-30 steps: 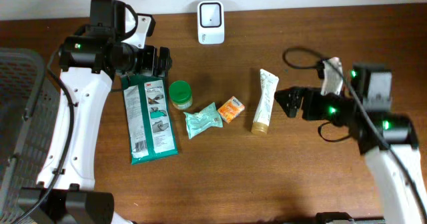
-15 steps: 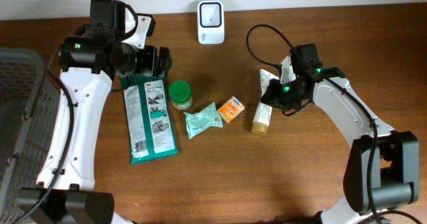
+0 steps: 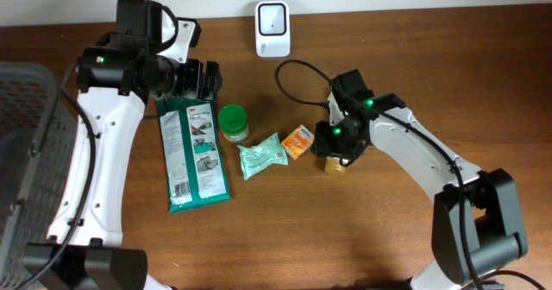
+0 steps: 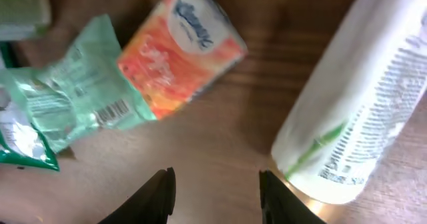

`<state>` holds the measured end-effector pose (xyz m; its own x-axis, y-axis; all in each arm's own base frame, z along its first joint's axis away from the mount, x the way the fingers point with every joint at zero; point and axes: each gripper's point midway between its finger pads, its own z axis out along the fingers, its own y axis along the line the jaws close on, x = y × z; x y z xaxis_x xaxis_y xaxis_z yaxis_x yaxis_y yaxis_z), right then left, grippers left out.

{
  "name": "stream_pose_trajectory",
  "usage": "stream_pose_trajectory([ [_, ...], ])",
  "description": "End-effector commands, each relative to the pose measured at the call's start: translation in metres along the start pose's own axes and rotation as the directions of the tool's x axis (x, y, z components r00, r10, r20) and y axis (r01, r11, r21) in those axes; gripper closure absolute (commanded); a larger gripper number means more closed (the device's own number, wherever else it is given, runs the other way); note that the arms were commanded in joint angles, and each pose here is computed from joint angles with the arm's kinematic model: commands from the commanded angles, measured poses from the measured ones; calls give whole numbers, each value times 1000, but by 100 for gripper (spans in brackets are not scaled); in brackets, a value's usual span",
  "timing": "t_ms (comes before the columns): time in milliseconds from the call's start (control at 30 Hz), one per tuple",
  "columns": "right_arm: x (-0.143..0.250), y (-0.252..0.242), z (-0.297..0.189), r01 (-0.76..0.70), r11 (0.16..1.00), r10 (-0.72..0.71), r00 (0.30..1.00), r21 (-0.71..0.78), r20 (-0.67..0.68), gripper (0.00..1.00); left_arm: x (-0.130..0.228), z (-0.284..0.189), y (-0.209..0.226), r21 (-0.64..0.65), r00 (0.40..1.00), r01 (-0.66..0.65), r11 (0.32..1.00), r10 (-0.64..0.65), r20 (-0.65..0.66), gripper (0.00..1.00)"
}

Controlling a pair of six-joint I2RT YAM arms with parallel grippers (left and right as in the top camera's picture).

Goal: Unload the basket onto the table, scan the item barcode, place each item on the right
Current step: 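Reach the right gripper to the white tube and grasp it, then lift and rotate the white tube with the right gripper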

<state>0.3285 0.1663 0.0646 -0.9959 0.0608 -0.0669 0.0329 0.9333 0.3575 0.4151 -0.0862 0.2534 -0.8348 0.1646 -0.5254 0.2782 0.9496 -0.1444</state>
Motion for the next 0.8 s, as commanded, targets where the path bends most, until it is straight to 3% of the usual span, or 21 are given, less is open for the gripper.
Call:
stream_pose_trajectory([
  [0, 10, -9, 14, -25, 999, 28, 997, 35, -69, 61, -2, -2, -1, 0, 1000, -23, 1000, 23, 9, 1],
  [100, 25, -22, 21, -38, 995, 50, 989, 89, -139, 61, -2, -2, -1, 0, 1000, -23, 1000, 23, 9, 1],
  [300, 15, -102, -1, -102, 934, 139, 987, 341, -85, 55, -2, -2, -1, 0, 1000, -23, 1000, 23, 9, 1],
  [600, -41, -185, -31, -112, 944, 88, 992, 311, 90, 35, -2, -2, -1, 0, 1000, -23, 1000, 23, 9, 1],
  [767, -82, -155, -16, -53, 981, 13, 977, 188, 211, 34, -2, -2, -1, 0, 1000, -23, 1000, 23, 9, 1],
])
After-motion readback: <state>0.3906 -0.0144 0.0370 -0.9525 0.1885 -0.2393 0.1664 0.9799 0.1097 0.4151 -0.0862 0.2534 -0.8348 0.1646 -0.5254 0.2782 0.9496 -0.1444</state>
